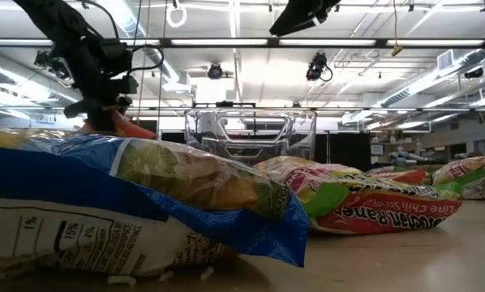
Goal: Sort Maruchan noodles
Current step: Put the bottom orange noodle pack into the top transparent bin
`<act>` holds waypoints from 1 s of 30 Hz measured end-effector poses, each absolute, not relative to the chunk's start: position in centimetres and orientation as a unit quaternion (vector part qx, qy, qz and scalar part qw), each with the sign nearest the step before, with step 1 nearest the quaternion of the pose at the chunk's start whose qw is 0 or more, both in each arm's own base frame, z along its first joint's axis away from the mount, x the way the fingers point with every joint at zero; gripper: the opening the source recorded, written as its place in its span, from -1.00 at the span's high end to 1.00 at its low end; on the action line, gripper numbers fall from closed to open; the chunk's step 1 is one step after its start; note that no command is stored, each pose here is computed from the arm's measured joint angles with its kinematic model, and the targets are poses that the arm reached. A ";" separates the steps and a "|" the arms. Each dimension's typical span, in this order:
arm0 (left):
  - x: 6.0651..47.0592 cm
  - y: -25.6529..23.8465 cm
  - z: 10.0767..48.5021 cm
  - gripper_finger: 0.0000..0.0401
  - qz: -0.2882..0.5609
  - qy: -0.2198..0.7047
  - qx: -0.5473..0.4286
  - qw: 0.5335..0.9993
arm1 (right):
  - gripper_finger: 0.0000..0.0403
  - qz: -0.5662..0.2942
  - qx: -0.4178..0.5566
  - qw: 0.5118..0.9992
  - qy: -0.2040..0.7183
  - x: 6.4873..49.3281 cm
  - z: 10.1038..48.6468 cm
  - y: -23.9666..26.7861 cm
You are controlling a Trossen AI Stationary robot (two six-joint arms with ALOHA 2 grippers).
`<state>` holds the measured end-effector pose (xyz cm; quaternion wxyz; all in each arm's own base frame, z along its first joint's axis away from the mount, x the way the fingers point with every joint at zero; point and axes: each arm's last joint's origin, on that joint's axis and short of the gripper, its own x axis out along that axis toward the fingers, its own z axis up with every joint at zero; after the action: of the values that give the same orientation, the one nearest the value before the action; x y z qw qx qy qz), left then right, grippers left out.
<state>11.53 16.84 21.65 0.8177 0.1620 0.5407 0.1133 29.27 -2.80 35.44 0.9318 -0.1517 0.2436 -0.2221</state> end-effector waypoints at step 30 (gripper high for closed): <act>10.8 17.1 20.6 -0.21 0.184 0.649 0.057 0.736 | -0.26 -0.233 -0.098 0.937 0.242 29.1 35.3 -4.2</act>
<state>10.84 17.06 20.62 0.7360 0.0570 0.6490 0.1841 29.12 -4.16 35.28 0.9369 -0.0976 0.2417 -0.2328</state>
